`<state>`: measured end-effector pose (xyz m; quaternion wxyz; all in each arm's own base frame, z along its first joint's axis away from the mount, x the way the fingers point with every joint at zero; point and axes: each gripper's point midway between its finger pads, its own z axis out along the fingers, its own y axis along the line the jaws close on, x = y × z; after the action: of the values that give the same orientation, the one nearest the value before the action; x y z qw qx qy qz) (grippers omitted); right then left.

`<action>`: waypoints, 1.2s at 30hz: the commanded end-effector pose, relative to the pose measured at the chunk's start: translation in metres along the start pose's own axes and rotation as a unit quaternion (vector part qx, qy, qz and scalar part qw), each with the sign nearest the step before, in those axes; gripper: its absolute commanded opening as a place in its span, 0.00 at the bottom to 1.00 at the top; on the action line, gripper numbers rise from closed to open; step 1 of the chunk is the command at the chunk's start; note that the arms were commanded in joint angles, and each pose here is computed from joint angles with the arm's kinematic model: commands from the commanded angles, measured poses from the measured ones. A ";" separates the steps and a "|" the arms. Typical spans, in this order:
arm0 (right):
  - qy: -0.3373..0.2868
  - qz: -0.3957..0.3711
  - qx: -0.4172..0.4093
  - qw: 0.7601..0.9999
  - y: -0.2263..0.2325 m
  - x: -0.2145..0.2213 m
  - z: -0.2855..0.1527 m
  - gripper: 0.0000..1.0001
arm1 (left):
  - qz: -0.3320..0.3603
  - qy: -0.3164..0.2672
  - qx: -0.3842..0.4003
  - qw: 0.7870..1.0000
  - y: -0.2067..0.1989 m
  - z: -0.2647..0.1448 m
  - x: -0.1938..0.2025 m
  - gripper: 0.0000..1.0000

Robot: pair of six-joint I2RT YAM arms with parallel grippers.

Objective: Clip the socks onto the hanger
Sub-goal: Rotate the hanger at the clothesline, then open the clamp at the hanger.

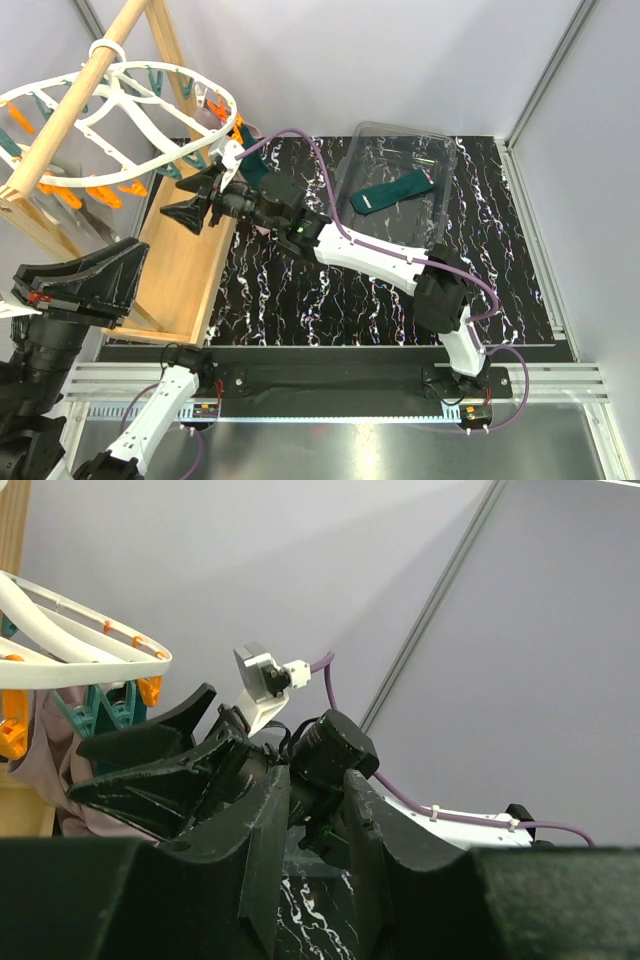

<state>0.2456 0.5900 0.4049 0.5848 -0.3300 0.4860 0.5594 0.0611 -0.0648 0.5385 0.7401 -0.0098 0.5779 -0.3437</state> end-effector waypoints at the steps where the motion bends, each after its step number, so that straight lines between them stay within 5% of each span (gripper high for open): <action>1: -0.028 -0.037 0.010 0.999 -0.006 -0.023 0.010 0.73 | -0.001 -0.015 0.026 1.000 -0.011 -0.003 -0.008 0.33; 22: -0.016 -0.104 -0.002 0.994 -0.022 -0.010 -0.009 0.75 | -0.004 0.003 0.026 1.000 -0.004 0.009 0.006 0.32; 36: -0.038 -0.139 -0.046 0.988 -0.008 -0.038 -0.004 0.77 | -0.006 0.005 0.020 1.000 -0.001 0.011 0.009 0.32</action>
<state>0.2654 0.5863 0.3784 0.6214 -0.4057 0.4491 0.4976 0.0775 -0.0725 0.5227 0.7236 -0.0087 0.5958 -0.3484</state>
